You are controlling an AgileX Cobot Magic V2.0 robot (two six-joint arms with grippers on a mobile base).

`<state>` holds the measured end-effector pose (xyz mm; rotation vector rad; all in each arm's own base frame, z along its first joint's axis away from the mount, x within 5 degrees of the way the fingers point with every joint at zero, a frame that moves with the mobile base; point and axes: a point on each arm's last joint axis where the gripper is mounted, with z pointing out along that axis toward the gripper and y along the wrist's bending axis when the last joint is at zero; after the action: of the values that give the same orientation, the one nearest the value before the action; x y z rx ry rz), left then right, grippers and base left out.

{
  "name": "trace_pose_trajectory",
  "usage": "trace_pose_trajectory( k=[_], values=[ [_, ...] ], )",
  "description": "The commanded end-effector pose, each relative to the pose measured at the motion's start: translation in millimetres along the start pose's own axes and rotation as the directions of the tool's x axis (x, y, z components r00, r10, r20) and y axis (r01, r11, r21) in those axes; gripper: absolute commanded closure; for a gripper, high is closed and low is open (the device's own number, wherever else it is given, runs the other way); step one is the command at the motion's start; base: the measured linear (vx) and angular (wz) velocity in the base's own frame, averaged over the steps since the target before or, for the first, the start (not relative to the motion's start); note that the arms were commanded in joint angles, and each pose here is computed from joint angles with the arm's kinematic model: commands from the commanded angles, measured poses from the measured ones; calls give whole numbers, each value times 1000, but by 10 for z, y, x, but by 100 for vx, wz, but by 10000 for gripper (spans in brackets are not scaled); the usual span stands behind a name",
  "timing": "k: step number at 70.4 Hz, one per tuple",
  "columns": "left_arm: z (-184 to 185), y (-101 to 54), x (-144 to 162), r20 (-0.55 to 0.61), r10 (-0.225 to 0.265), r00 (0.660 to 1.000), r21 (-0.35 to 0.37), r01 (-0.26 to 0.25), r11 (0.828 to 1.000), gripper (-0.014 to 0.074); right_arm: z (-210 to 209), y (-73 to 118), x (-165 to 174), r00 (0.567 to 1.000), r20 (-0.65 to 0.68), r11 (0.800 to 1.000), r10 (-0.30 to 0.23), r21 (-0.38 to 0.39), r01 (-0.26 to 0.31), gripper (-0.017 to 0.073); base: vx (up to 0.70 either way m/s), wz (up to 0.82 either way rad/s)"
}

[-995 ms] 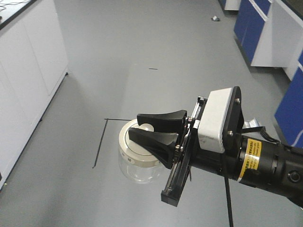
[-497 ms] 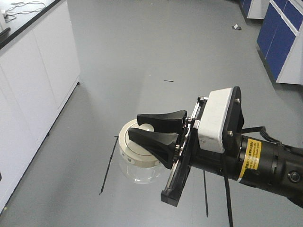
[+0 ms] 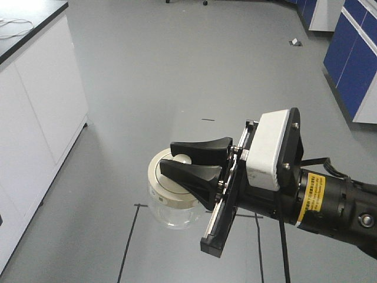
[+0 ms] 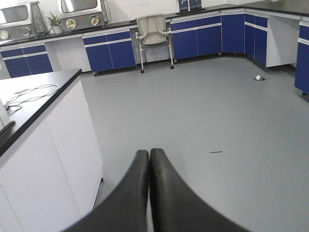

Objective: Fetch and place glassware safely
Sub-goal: 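Hold the jar in the right gripper while the base turns away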

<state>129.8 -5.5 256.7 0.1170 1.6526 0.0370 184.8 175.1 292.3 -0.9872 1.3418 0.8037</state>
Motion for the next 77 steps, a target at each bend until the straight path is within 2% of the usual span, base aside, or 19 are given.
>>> trace_pose_trajectory(
  k=[1,77],
  values=[
    [1,11,-158,101,-11,995,-4,12,1000,601,-31,12,-227,992,124,1000,-4,-13,5,560,47,-2],
    [1,11,-158,101,-11,995,-4,12,1000,601,-31,12,-227,992,124,1000,-4,-13,6,560,47,-7]
  ],
)
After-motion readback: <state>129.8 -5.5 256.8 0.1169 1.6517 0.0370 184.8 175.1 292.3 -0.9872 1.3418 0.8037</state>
